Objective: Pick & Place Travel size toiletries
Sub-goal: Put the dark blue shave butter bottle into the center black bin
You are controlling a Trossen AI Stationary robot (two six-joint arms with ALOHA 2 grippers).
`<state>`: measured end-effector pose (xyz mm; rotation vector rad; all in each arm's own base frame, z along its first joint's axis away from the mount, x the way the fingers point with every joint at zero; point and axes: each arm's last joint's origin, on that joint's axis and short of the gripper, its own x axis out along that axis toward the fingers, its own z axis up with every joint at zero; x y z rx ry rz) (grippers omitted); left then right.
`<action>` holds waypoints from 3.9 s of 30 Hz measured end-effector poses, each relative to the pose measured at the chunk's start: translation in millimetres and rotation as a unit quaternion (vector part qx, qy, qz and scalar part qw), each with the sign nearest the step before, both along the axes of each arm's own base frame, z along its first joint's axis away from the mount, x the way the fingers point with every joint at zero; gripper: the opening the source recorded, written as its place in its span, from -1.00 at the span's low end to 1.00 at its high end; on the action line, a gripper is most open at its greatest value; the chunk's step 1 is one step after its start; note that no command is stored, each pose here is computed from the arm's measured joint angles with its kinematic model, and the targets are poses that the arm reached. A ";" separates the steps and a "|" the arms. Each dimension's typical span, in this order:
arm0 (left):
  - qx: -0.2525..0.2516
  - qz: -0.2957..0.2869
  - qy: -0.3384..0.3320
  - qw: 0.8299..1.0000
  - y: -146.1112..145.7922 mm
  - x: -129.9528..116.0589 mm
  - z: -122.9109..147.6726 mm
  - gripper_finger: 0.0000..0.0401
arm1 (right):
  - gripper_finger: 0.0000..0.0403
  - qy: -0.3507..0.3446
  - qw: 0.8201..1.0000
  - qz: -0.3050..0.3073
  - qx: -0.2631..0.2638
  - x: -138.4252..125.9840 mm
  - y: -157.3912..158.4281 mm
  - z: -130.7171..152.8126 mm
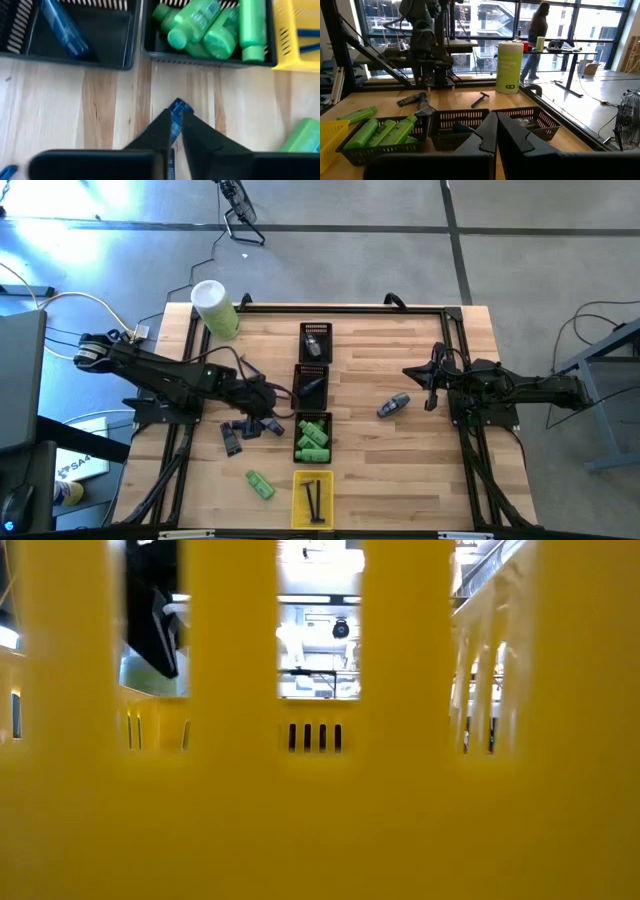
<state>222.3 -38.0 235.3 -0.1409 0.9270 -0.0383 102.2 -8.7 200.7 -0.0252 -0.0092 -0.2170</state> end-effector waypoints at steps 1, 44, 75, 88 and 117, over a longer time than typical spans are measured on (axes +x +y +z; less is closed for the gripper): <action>0.000 0.001 0.005 1.000 -0.1 0.9 -1.7 -0.73 | -0.99 0.000 1.000 0.001 0.001 0.0 0.1 0.0; 0.002 -0.019 0.109 0.994 -3.0 9.7 -34.1 0.45 | -0.99 0.004 0.999 -0.001 -0.037 0.0 0.0 0.8; 0.063 -0.097 0.174 0.978 -7.5 38.5 -91.3 0.45 | -0.99 0.002 1.000 0.000 -0.024 0.0 0.0 0.7; 0.070 -0.097 0.173 0.978 -7.1 38.9 -91.9 0.11 | -0.99 0.002 1.000 -0.001 -0.024 0.0 0.0 0.7; 0.088 -0.089 0.168 0.978 -6.4 39.8 -92.1 -0.18 | -0.99 0.002 1.000 0.000 -0.024 0.0 0.0 0.6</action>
